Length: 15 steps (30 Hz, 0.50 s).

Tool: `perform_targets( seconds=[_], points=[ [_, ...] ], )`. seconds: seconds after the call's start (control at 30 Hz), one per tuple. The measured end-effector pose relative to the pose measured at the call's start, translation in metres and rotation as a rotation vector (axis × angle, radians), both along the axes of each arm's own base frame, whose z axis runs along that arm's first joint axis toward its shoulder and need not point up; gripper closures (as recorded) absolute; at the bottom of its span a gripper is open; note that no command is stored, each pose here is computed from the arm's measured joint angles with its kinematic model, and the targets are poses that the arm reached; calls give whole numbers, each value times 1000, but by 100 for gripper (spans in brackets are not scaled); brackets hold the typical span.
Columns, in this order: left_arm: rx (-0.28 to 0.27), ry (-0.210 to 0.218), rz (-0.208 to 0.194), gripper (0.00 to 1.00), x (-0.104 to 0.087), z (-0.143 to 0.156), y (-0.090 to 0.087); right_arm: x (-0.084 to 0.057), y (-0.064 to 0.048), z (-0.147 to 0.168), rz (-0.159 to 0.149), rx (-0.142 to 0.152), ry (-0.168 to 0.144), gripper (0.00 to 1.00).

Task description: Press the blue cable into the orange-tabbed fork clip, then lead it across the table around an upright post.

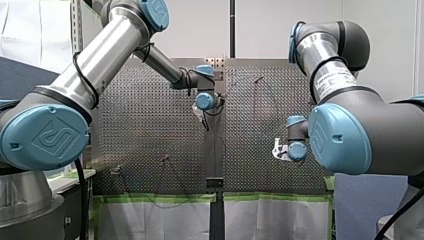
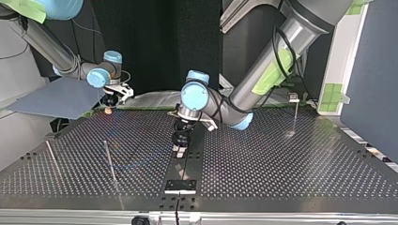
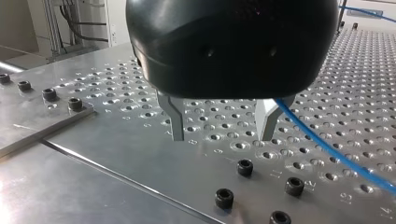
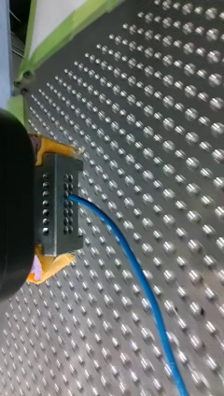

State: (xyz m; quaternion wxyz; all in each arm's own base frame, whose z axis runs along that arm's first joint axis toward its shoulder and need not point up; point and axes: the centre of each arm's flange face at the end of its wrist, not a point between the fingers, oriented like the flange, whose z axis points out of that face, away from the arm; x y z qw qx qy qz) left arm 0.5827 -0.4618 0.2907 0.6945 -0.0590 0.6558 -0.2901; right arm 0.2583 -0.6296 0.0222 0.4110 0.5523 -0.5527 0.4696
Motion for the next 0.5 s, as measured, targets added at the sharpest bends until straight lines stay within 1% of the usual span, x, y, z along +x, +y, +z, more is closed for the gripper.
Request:
perform_targets(
  seconds=[0.13, 0.23, 0.5],
  points=[
    [0, 0, 1, 25, 0, 0, 1, -11, -3, -22, -27, 0, -14, 100],
    [0, 1, 2, 25, 0, 0, 1, -19, -5, -37, -40, 0, -20, 100],
    [8, 9, -2, 25, -2, -1, -1, -36, -10, -74, -61, -9, -21, 100]
  ],
)
